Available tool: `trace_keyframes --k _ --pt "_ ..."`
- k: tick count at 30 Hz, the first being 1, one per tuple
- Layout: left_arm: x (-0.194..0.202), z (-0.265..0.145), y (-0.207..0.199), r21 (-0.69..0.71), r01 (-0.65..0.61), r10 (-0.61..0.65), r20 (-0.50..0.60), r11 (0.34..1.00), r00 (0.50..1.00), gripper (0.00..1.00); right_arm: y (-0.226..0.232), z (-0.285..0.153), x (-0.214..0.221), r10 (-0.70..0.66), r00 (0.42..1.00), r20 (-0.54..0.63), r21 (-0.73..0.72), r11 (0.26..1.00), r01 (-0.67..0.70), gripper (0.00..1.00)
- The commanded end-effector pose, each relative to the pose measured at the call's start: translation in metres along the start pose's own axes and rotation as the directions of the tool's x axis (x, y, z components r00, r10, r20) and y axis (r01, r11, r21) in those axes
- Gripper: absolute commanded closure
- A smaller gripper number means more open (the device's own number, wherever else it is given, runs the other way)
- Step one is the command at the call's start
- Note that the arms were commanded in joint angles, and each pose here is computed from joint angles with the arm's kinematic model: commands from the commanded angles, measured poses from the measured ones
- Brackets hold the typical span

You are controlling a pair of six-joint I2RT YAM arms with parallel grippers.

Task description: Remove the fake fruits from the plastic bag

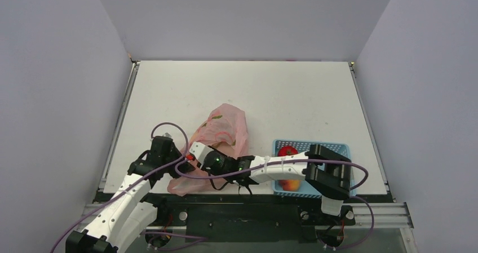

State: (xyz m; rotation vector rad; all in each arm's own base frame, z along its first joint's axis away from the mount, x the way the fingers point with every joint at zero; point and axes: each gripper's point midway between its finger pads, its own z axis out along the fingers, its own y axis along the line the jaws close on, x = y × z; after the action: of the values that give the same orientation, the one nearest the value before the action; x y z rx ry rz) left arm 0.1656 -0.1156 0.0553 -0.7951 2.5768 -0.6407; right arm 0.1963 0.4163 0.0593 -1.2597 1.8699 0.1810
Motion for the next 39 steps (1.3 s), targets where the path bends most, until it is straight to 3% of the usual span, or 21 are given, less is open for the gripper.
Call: trace_keyframes --k 1,10,14,19,24,26,30,31,32,33,34,35,36,37,38,39 --pt "-0.01 -0.006 -0.014 0.048 -0.021 0.019 0.041 0.999 0.999 1.0 -0.005 -0.04 -0.054 0.089 0.981 0.173 -0.071 0.994 -0.078 1.0" --pt "-0.012 -0.011 -0.017 0.048 -0.026 0.024 0.046 0.999 0.999 1.0 0.015 -0.074 -0.08 0.178 0.955 0.236 -0.26 0.959 -0.114 1.0" --pt "-0.011 -0.011 -0.016 0.052 -0.021 0.018 0.048 0.998 0.999 1.0 0.022 -0.097 -0.114 0.273 0.911 0.309 -0.371 0.917 -0.149 1.0" --pt "-0.01 -0.014 -0.017 0.058 -0.018 0.015 0.05 0.998 0.999 1.0 0.035 -0.136 -0.16 0.457 0.826 0.331 -0.599 0.778 -0.19 1.0" --pt "-0.01 -0.015 -0.015 0.054 -0.021 0.018 0.051 0.998 0.999 1.0 0.003 -0.176 -0.194 0.665 0.656 0.357 -0.727 0.639 -0.252 1.0" --pt "-0.009 -0.014 -0.015 0.055 -0.022 0.019 0.049 0.998 0.999 1.0 -0.004 -0.201 -0.204 0.763 0.583 0.279 -0.827 0.5 -0.259 1.0" --pt "-0.009 -0.011 -0.013 0.056 -0.024 0.021 0.05 0.998 0.999 1.0 -0.029 -0.247 -0.214 0.852 0.471 0.23 -0.903 0.367 -0.223 1.0" --pt "-0.008 -0.011 -0.013 0.057 -0.024 0.021 0.047 0.998 0.999 1.0 -0.031 -0.247 -0.209 0.856 0.473 0.209 -0.902 0.355 -0.245 1.0" --pt "-0.007 -0.011 -0.013 0.059 -0.024 0.021 0.042 0.998 0.999 1.0 -0.042 -0.256 -0.209 0.864 0.453 0.219 -0.896 0.363 -0.258 1.0" --pt "-0.007 -0.01 -0.013 0.059 -0.024 0.021 0.041 0.998 0.999 1.0 -0.042 -0.244 -0.195 0.86 0.479 0.175 -0.865 0.367 -0.342 1.0" --pt "-0.007 -0.011 -0.013 0.06 -0.024 0.021 0.042 0.998 0.999 1.0 -0.058 -0.249 -0.19 0.853 0.465 0.237 -0.821 0.432 -0.375 1.0" --pt "-0.008 -0.011 -0.014 0.062 -0.024 0.021 0.044 0.998 0.999 1.0 -0.058 -0.234 -0.166 0.838 0.51 0.196 -0.755 0.461 -0.466 1.0" --pt "-0.008 -0.011 -0.014 0.063 -0.024 0.021 0.048 0.998 0.999 1.0 -0.076 -0.242 -0.158 0.817 0.505 0.278 -0.687 0.537 -0.49 1.0" --pt "-0.009 -0.011 -0.015 0.066 -0.024 0.021 0.051 0.998 0.998 1.0 -0.076 -0.232 -0.13 0.804 0.543 0.243 -0.614 0.561 -0.555 1.0" --pt "-0.009 -0.011 -0.015 0.069 -0.026 0.022 0.051 0.997 0.998 1.0 -0.095 -0.243 -0.121 0.792 0.526 0.311 -0.55 0.601 -0.58 1.0" --pt "-0.009 -0.011 -0.015 0.069 -0.026 0.022 0.051 0.997 0.998 1.0 -0.097 -0.238 -0.094 0.786 0.55 0.281 -0.478 0.612 -0.631 1.0"
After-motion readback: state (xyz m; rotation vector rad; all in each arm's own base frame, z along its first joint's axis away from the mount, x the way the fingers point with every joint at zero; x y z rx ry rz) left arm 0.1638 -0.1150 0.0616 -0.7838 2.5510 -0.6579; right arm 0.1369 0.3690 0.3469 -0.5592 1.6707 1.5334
